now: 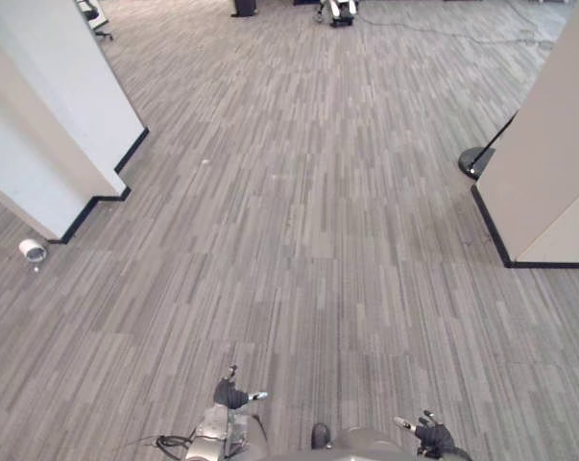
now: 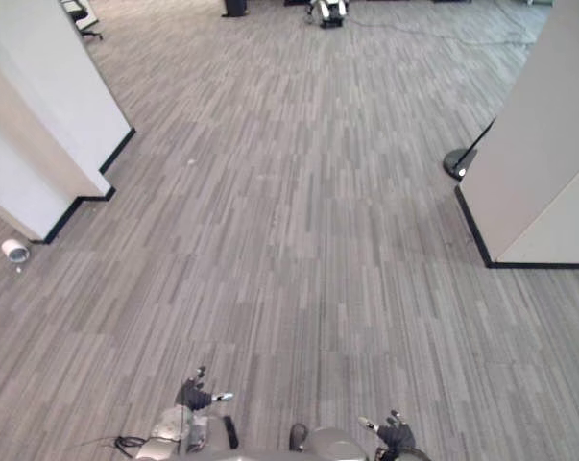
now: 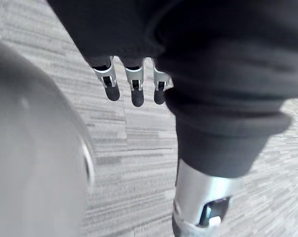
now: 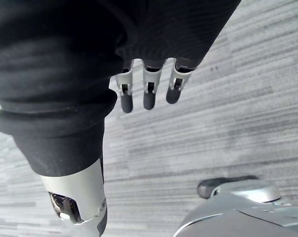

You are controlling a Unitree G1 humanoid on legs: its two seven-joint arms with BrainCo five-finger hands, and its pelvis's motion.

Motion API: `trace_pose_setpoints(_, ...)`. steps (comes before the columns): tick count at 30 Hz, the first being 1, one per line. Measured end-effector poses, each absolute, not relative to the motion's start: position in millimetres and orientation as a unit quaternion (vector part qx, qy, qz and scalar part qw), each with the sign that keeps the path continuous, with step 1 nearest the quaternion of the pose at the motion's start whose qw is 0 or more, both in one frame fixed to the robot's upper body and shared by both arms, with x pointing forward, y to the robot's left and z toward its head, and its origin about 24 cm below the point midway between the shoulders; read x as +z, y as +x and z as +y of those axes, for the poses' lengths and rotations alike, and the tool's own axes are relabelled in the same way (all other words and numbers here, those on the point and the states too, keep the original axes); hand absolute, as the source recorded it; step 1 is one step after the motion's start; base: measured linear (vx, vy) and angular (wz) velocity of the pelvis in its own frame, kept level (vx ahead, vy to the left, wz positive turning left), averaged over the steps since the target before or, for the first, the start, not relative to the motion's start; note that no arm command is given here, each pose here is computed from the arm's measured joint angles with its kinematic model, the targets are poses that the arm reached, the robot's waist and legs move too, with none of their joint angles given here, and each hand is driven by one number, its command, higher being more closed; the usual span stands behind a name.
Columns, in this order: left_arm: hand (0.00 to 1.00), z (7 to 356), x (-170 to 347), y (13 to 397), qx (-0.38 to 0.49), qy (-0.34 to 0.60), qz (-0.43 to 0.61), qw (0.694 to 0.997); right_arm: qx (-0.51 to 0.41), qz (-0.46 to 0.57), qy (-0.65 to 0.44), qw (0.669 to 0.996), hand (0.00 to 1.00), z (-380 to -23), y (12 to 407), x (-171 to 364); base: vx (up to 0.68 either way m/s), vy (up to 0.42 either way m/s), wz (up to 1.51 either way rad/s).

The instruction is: Organize washtable

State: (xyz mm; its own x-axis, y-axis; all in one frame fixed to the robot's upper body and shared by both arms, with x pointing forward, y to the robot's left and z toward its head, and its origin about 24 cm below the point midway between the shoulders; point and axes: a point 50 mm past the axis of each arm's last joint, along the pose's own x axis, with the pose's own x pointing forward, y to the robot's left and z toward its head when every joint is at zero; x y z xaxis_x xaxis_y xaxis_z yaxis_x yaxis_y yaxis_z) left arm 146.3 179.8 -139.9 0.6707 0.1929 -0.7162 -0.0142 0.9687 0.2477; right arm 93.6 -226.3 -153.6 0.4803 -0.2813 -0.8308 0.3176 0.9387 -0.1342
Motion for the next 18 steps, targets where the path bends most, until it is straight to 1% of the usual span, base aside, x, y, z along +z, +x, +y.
trace_pose_setpoints(3,0.0,180,-137,149,0.074,0.098,0.388,0.914,-0.168,0.461,0.007,0.871,0.0,-231,109,-148,0.27,-0.003,-0.41)
trace_pose_setpoints(5,0.0,174,-139,145,0.072,0.091,0.392,0.913,-0.149,0.429,-0.018,0.891,0.0,-234,133,-138,0.3,0.064,-0.76)
trace_pose_setpoints(7,0.0,167,-141,142,0.066,0.084,0.396,0.912,-0.14,0.406,-0.033,0.902,0.0,-238,146,-131,0.29,0.12,-0.64)
trace_pose_setpoints(10,0.0,164,-140,149,0.061,0.081,0.394,0.913,-0.142,0.409,-0.043,0.9,0.0,-244,144,-131,0.31,0.205,-0.61)
trace_pose_setpoints(12,0.0,164,-138,152,0.06,0.079,0.391,0.915,-0.119,0.423,-0.061,0.896,0.0,-243,138,-134,0.45,0.314,-0.8)
trace_pose_setpoints(14,0.0,163,-143,146,0.05,0.088,0.405,0.909,-0.115,0.446,-0.063,0.885,0.0,-241,122,-140,0.51,0.342,-0.65)
trace_pose_setpoints(17,0.0,163,-143,149,0.029,0.108,0.407,0.906,-0.112,0.472,-0.048,0.873,0.0,-231,111,-148,0.47,0.318,-0.2)
trace_pose_setpoints(18,0.0,168,-143,149,0.03,0.115,0.409,0.905,-0.105,0.479,-0.035,0.871,0.0,-220,108,-152,0.35,0.238,-0.01)
